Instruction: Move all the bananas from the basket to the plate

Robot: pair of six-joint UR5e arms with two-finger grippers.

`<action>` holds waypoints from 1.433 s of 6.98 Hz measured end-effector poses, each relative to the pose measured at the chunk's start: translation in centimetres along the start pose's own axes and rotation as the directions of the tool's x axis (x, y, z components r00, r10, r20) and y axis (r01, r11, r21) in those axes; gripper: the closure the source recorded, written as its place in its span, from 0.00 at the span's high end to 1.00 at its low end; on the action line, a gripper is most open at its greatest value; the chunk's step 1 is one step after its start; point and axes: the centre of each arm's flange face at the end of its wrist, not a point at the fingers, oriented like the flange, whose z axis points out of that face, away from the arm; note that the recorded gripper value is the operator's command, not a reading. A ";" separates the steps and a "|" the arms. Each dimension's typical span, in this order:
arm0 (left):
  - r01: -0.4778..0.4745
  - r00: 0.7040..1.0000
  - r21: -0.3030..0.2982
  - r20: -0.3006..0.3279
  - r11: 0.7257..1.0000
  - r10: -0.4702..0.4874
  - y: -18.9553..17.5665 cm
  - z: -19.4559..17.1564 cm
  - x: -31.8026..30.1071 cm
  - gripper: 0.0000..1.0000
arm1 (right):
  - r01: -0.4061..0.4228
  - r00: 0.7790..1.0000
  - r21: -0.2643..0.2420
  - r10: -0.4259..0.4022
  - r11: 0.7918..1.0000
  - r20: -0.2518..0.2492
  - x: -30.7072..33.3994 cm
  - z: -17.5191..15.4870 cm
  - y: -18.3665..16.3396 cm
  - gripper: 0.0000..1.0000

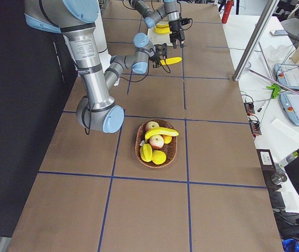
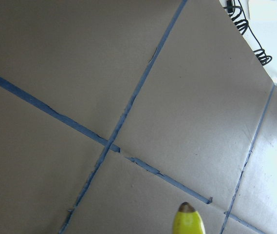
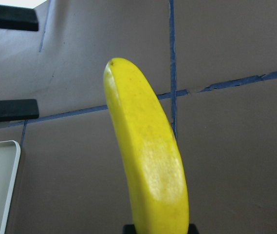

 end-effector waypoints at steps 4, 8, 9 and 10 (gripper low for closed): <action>-0.015 1.000 -0.061 -0.006 0.998 0.015 3.4 3.6 -0.1 0.99 | 0.002 1.000 0.000 -0.002 1.000 0.015 -1.2 -0.3 0.3 0.01; -0.039 0.999 -0.104 -0.036 0.994 0.035 5.7 3.9 -0.3 0.00 | 0.002 1.000 0.003 -0.002 1.000 0.022 -1.4 -0.6 0.2 0.07; -0.044 0.998 -0.106 -0.040 0.993 0.040 5.7 3.9 -0.5 0.00 | 0.002 1.000 0.005 -0.002 1.000 0.025 -1.4 -0.8 0.1 0.94; -0.049 0.998 -0.108 -0.048 0.993 0.044 5.7 3.8 -0.5 0.00 | 0.002 1.000 0.006 -0.002 1.000 0.028 -1.4 -1.2 0.1 1.00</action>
